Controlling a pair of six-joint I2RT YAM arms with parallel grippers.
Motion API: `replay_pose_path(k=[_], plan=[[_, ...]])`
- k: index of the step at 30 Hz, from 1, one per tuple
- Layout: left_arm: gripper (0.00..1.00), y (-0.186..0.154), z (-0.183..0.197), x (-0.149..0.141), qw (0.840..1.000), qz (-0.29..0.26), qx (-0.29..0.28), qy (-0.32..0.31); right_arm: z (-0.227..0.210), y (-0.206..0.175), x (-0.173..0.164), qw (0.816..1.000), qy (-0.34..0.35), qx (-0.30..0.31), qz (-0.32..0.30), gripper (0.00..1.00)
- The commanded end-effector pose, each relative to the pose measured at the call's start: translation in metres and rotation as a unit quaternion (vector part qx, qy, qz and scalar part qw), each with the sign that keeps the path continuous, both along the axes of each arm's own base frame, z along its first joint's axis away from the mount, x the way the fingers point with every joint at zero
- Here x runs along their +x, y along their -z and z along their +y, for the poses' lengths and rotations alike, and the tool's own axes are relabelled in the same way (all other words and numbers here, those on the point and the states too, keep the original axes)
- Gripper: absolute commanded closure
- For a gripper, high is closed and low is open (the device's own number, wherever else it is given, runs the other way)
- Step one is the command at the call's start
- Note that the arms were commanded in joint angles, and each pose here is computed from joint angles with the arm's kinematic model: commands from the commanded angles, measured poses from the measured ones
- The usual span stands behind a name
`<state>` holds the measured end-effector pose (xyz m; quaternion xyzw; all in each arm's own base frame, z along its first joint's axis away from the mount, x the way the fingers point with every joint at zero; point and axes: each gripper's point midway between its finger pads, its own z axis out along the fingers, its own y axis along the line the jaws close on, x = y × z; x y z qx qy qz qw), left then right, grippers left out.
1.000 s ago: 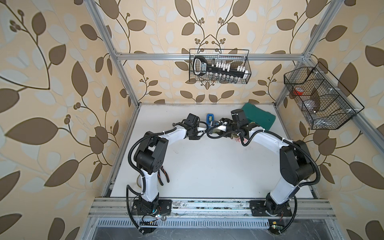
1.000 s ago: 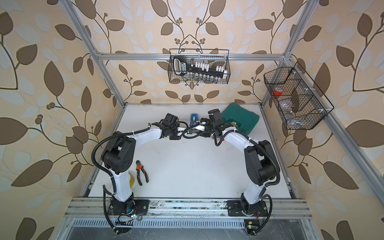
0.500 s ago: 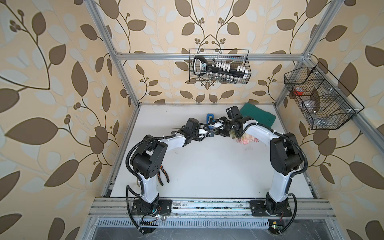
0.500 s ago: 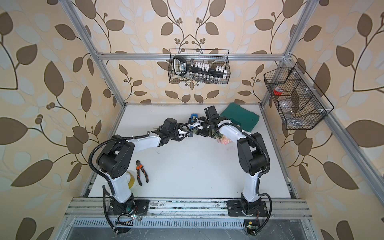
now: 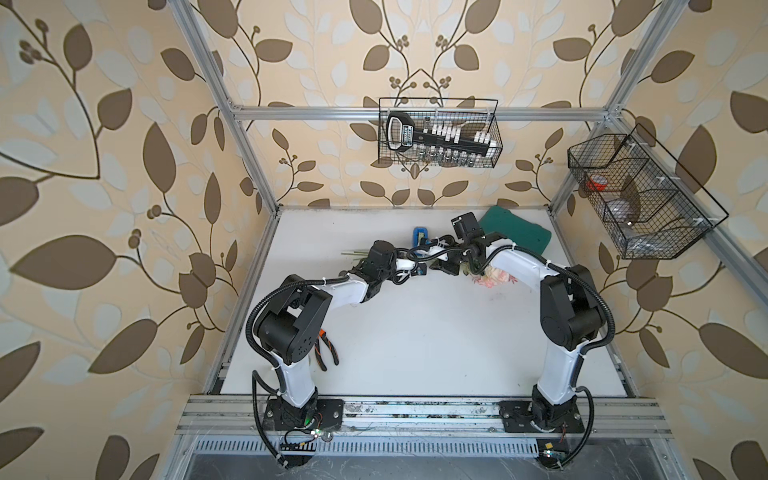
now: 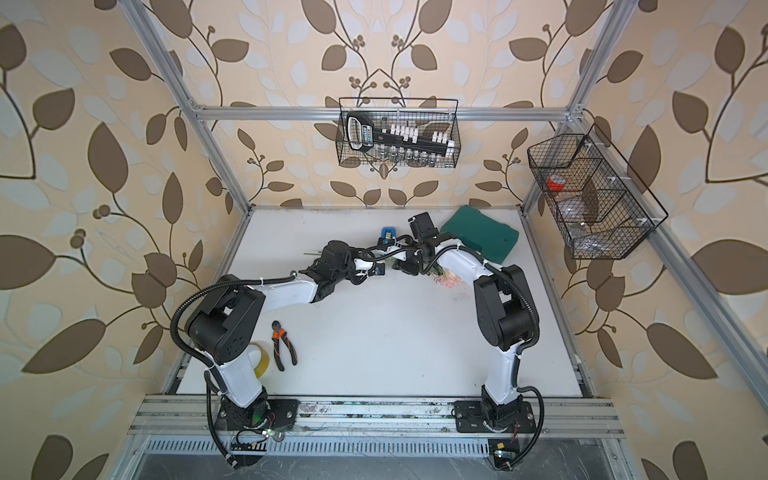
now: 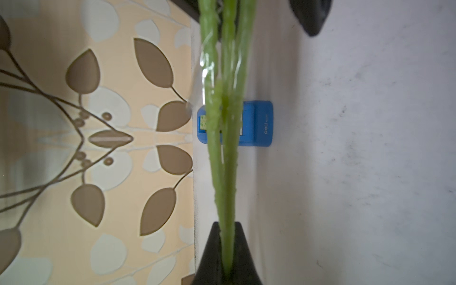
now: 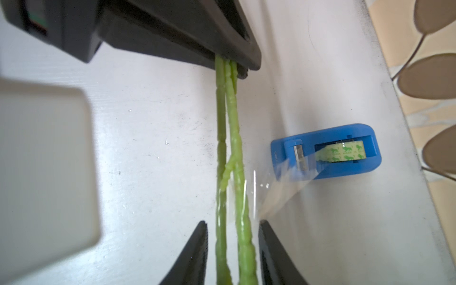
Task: Wrap bouquets with tape
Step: Wrap the tape around the bouquet.
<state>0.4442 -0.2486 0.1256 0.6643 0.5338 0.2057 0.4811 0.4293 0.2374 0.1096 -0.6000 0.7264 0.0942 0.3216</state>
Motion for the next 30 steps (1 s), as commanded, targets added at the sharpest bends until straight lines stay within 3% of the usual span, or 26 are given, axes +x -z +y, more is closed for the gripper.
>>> replay_pose_path(k=[1, 7, 8, 10, 15, 16, 18, 22, 25, 30], plan=[[1.00, -0.059, -0.013, 0.000, 0.996, -0.087, -0.016, 0.030, 0.003, -0.008, 0.001, 1.000, -0.004, 0.005, 0.001, 0.74], [1.00, -0.055, -0.011, -0.005, 0.996, -0.078, -0.019, 0.025, 0.003, -0.015, 0.001, 1.000, -0.012, 0.004, -0.017, 0.99], [0.96, -0.055, -0.010, -0.008, 0.997, -0.076, -0.023, 0.024, 0.004, -0.015, 0.001, 1.000, -0.014, 0.001, -0.021, 1.00], [0.83, -0.053, -0.008, -0.015, 0.997, -0.063, -0.031, 0.026, 0.003, -0.017, 0.000, 0.999, -0.018, -0.003, -0.030, 1.00], [0.35, -0.048, -0.003, -0.053, 0.997, 0.007, -0.058, 0.054, 0.005, -0.016, -0.008, 0.998, -0.034, -0.016, -0.060, 1.00], [0.32, -0.046, -0.001, -0.062, 0.996, 0.027, -0.063, 0.061, 0.005, -0.016, -0.009, 0.997, -0.037, -0.020, -0.065, 1.00], [0.29, -0.041, 0.008, -0.082, 0.991, 0.080, -0.073, 0.076, 0.004, -0.021, -0.009, 0.995, -0.037, -0.019, -0.086, 1.00], [0.27, -0.062, 0.033, -0.113, 0.972, 0.179, -0.124, 0.088, 0.004, -0.028, -0.013, 0.991, -0.048, -0.024, -0.125, 1.00], [0.22, -0.075, 0.042, -0.119, 0.957, 0.244, -0.135, 0.079, 0.005, -0.031, -0.016, 0.985, -0.058, -0.037, -0.160, 1.00], [0.21, -0.063, 0.038, -0.109, 0.938, 0.323, -0.113, 0.063, 0.003, -0.029, -0.018, 0.971, -0.070, -0.063, -0.222, 1.00]])
